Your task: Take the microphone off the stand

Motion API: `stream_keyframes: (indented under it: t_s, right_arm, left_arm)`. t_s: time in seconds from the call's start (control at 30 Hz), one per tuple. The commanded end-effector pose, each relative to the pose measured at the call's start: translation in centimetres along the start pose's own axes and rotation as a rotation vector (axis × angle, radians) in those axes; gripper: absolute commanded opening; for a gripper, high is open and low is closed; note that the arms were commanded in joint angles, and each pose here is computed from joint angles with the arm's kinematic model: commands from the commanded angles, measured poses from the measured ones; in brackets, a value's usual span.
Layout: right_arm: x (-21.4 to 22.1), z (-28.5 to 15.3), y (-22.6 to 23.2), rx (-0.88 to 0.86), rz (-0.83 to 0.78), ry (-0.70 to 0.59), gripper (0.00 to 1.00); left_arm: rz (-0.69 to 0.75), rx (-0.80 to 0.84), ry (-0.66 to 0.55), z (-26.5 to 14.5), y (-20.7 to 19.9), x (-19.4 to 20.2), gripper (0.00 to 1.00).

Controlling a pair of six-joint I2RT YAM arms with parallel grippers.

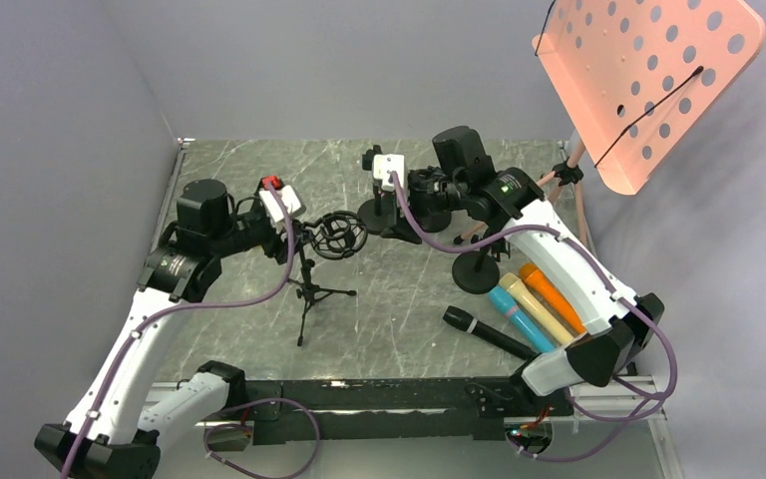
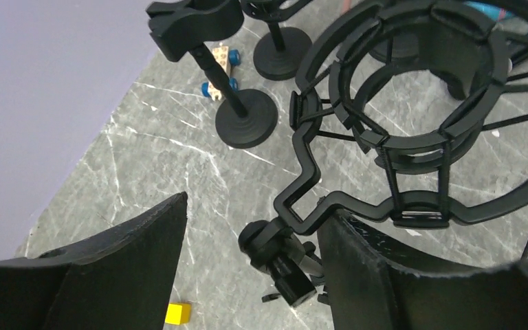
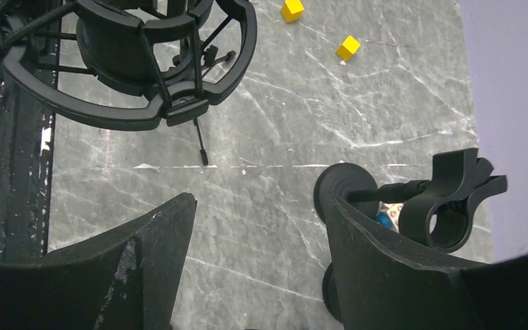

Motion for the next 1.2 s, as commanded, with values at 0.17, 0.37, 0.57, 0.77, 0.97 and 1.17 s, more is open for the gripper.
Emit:
stream_keyframes:
  t_s: [0.17,0.37,0.57,0.77,0.97,1.17]
  right_arm:
    - [0.1,-0.2,0.8,0.034,0.06,-0.036,0.73]
    - [2.0,1.3,-0.3,0.018,0.369,-0.072,0.7]
    - [2.7,3.5,-1.7,-0.103,0.636,-0.113,0.69]
    - [3.2,6.6,-1.6,-0.256,0.903,-0.142,0.67]
    - [3.5,9.7,0.0,-0.393,1.019,-0.127,0.62]
    - [3.9,12.1,1.0,-0.447,1.063,-0.076,0.65]
  left_arm:
    - [0.059,0.06,0.0,-0.2,-0.3,-0.7,0.51]
    - [0.158,0.181,-0.034,-1.6,-1.6,-1.7,0.28]
    - [0.292,0.31,-0.123,-1.7,-2.5,-2.5,0.16]
    - [0.448,0.358,-0.219,-1.5,-2.6,-4.1,0.02]
    - [0.599,0.376,-0.267,-1.0,-2.8,-5.2,0.0]
    - [0.708,0.334,-0.326,-1.0,-3.1,-5.6,0.0]
Point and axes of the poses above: each gripper's point midway between its finger pads, its own z axis out along the fingers, its own y axis along the line the jaws close on, x = y × z, the point moved 9 cm from there along -z, back along the fingers, and after that the axes turned 3 degrees about -z, right-handed, at the moved point
